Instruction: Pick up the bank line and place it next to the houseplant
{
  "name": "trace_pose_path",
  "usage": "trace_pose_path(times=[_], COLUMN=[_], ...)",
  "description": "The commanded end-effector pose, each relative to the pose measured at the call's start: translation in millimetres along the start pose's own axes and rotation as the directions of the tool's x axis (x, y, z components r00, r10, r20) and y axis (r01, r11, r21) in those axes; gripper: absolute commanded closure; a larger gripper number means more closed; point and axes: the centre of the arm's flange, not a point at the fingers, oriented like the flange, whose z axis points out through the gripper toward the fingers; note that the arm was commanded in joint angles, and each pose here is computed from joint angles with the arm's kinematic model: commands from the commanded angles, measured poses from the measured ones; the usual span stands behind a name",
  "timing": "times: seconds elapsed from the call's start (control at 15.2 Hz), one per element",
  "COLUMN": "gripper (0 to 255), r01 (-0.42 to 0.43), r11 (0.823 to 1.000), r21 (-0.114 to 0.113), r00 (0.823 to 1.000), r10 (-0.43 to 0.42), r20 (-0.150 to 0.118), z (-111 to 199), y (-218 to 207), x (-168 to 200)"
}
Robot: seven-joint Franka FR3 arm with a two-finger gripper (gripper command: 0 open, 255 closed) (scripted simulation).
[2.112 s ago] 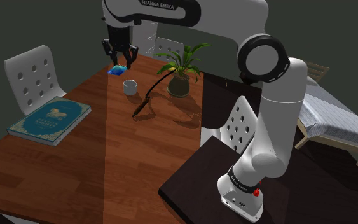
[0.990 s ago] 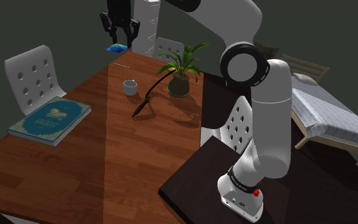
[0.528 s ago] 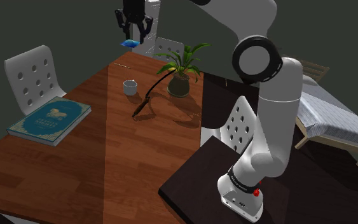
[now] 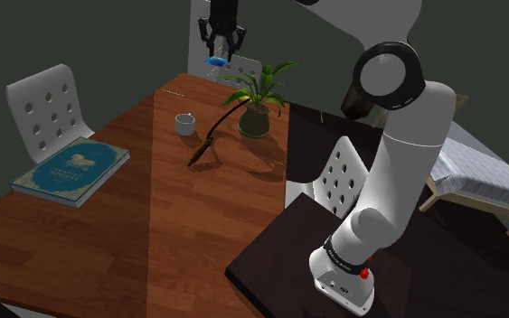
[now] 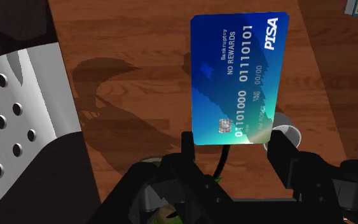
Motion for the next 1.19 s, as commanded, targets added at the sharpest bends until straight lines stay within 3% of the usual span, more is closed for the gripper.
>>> trace_pose_path(times=[0.0,1.12], gripper=[255,255], r01=[0.002,0.002], r11=[1.0,1.0], r21=[0.001,0.001], r00=[1.0,1.0], r10=[-0.002,-0.002], r20=[0.0,0.0], z=[3.5,32.6], y=[14.3,148.3], x=[20.8,198.5])
